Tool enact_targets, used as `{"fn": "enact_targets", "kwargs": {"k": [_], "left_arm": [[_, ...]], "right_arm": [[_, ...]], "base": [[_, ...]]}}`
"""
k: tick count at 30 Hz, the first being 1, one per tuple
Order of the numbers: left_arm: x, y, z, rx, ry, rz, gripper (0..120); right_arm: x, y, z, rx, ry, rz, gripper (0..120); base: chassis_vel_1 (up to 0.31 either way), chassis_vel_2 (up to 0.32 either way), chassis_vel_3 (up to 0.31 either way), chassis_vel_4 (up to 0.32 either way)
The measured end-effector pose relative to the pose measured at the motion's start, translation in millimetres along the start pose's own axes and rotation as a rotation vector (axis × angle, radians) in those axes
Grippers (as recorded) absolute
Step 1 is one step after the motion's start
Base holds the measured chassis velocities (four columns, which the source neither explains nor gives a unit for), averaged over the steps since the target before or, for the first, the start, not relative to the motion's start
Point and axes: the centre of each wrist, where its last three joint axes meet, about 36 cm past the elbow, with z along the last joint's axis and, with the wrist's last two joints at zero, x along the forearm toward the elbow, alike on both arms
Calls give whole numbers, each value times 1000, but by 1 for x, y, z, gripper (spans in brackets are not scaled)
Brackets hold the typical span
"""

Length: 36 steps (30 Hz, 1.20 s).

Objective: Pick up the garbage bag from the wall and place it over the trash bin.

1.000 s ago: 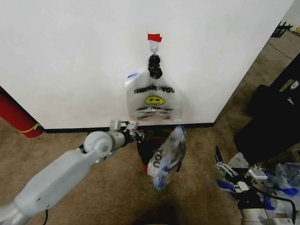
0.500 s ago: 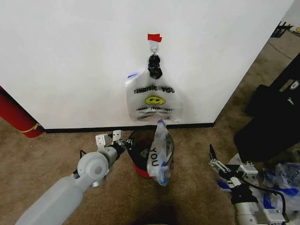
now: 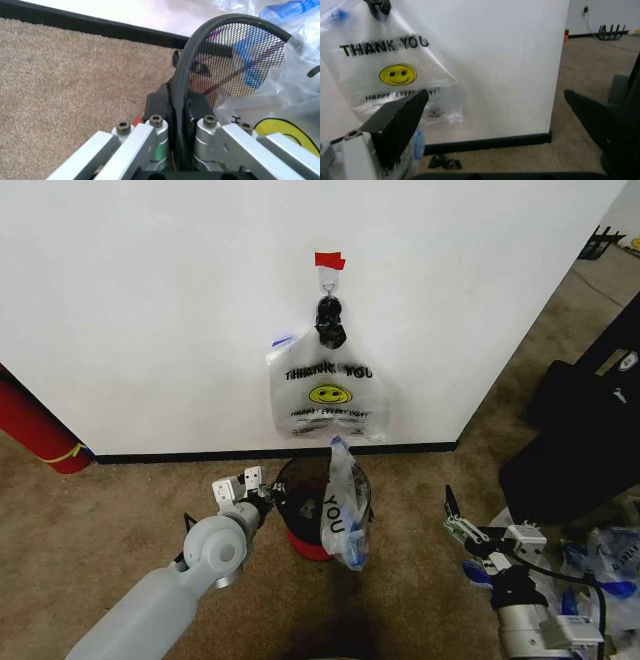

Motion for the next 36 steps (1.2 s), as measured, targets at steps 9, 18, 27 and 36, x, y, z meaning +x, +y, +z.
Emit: {"fn": "enact_targets", "kwargs": {"k": [9,18,27,36], "left_arm": [[-2,3,9,-21,20,-20,16],[8,-2,-2,-82,-32,-30,44],[59,-3,-25,-188,-186,-37,79],[79,-23,-16,-264,-229,42,100]], "right_arm": [[-5,3,-3,6,36,4,100],[-9,-1,-10,-6,90,-2,100],[-46,15,-38,-55,292,-79,100],[-110,16,-30,39,560,-171,100]], "base": [[0,0,0,0],[0,0,0,0],[0,0,0,0],[0,0,0,0]]}}
